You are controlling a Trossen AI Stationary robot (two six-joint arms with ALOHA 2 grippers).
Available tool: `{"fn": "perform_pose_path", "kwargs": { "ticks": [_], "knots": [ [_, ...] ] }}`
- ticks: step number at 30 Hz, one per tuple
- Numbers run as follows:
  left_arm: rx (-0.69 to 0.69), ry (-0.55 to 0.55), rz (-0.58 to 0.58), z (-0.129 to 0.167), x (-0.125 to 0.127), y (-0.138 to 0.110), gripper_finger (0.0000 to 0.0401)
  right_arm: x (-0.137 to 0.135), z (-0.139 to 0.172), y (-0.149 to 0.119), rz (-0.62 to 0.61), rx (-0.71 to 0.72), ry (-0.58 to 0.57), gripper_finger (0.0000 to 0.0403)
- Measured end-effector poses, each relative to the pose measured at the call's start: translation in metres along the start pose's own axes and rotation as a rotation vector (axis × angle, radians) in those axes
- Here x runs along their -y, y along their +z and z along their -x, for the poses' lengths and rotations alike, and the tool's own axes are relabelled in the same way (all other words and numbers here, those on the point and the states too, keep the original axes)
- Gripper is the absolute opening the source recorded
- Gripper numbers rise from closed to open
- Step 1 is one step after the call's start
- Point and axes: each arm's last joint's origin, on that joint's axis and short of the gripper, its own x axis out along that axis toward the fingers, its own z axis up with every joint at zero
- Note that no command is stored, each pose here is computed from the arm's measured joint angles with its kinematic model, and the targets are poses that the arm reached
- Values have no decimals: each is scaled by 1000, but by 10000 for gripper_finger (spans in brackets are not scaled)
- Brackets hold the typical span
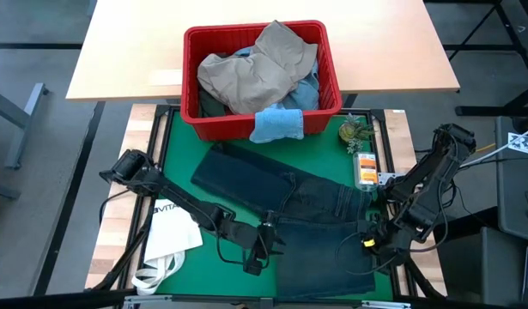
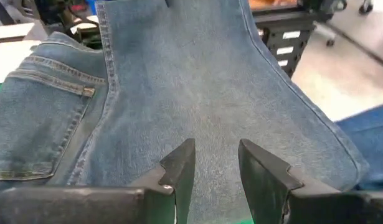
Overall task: Fold Laundry from Bin
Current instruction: Fold the dark blue pants
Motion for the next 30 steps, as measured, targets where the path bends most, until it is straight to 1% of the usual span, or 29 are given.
{"fn": "perform_pose_path", "kwargs": {
  "ticks": [2, 5, 9, 11, 15, 24, 30],
  "knots": [
    [47, 0, 13, -1, -2, -8, 118, 0, 0, 0, 0, 10, -3, 14],
    [136, 0, 37, -1, -7, -11, 118, 0, 0, 1, 0, 30, -9, 14],
    [172, 7, 49, -10, -11, -18, 118, 0, 0, 1, 0, 42, -13, 14],
    [155, 4, 45, -21, -10, -29, 118, 1, 0, 1, 0, 47, -16, 14],
    [69, 21, 27, -39, -9, -55, 118, 1, 0, 1, 0, 49, -16, 14],
    [2, 48, 16, -53, -9, -79, 118, 1, 0, 1, 0, 46, -17, 15],
    [-14, 50, 12, -56, -9, -85, 118, 0, 0, 1, 0, 27, -11, 15]
  ]
}}
